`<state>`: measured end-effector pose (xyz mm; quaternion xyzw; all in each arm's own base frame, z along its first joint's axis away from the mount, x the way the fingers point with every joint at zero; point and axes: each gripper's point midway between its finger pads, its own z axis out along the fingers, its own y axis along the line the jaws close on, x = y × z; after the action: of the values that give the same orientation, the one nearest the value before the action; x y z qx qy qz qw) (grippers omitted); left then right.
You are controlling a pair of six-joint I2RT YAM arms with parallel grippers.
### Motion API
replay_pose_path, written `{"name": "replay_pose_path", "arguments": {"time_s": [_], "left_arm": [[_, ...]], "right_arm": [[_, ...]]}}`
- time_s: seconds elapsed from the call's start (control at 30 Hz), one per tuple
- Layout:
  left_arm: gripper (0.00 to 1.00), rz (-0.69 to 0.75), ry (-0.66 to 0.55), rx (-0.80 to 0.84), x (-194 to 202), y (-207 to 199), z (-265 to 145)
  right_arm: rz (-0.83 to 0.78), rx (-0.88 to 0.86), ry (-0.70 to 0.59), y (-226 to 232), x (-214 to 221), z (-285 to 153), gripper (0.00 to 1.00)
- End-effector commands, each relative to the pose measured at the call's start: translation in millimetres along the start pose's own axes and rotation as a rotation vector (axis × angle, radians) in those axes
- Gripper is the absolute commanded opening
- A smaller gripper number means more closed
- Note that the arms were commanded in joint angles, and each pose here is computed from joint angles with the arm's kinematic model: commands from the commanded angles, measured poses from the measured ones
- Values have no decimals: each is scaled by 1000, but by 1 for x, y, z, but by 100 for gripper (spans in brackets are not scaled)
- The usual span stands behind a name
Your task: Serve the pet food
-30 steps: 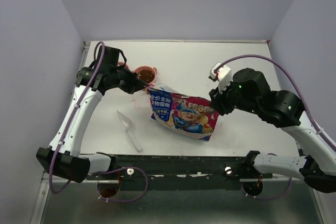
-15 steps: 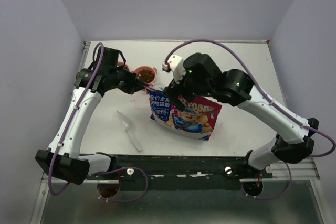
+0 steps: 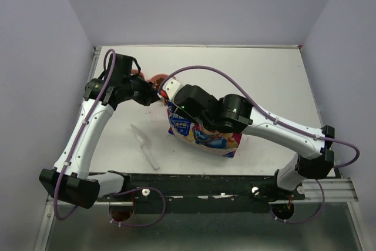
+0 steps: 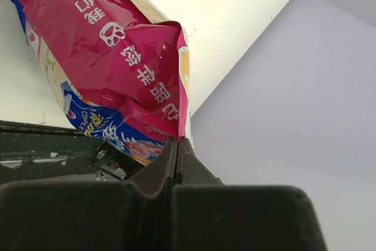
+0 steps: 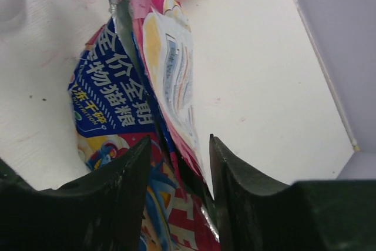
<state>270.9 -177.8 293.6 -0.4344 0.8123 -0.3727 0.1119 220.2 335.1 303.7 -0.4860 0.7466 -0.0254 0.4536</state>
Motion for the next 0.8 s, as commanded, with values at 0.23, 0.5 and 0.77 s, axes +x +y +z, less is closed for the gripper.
{"name": "replay_pose_path", "arguments": {"time_s": [0.23, 0.5, 0.77], "left_arm": [[0, 23, -7, 123, 4, -23, -19], [0, 24, -13, 120, 3, -23, -19], [0, 30, -18, 122, 3, -22, -21]], "right_arm": [[-22, -41, -22, 6, 4, -2, 39], [-30, -8, -14, -3, 2, 2, 21], [7, -23, -35, -16, 3, -5, 0]]}}
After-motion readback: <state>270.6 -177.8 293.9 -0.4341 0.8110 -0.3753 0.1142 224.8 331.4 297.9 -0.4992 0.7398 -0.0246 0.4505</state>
